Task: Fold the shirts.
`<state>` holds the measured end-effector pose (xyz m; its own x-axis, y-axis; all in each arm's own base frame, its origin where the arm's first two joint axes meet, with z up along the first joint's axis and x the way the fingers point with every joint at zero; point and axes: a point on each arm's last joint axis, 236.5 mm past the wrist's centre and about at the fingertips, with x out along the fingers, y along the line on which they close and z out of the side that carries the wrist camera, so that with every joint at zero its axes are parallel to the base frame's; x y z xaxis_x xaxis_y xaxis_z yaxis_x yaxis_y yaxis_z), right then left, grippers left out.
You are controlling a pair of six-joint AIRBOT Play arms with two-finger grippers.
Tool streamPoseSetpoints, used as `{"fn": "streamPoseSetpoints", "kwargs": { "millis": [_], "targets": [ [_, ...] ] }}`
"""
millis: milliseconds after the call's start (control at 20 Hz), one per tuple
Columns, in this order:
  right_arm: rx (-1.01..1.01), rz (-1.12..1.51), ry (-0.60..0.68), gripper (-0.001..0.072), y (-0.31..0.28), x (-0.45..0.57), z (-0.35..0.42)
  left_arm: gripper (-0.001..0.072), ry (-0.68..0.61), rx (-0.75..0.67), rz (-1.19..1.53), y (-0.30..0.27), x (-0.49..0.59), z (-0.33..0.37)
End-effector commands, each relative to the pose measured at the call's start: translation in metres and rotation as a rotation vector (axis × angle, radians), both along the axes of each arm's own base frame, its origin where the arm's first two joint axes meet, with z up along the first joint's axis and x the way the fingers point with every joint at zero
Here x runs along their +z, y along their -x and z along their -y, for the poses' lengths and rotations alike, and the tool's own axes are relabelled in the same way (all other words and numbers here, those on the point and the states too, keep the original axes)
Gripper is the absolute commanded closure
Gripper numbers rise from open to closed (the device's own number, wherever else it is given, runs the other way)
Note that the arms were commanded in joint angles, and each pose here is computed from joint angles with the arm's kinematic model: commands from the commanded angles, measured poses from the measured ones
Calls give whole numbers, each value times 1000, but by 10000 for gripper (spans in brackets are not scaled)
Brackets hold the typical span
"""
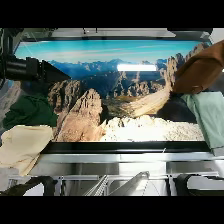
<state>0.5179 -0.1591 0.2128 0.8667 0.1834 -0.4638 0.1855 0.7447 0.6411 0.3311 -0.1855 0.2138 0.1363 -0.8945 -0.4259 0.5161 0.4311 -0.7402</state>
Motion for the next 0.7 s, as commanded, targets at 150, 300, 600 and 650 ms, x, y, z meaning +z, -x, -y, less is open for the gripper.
{"fn": "streamPoseSetpoints", "kwargs": {
  "millis": [150, 300, 600, 650],
  "targets": [
    [22, 294, 9, 690, 7, 76, 35, 700, 5, 62, 29, -16, 2, -2],
    [51, 261, -42, 690, 23, 77, 35, 701, 8, 78, 37, -20, 3, -3],
    [-44, -53, -20, 692, 64, 11, 71, 701, 11, 53, -29, -11, -14, -1],
    [-55, -150, 34, 691, 76, -12, 80, 700, 12, 53, -46, -10, -20, -1]
  ]
}}
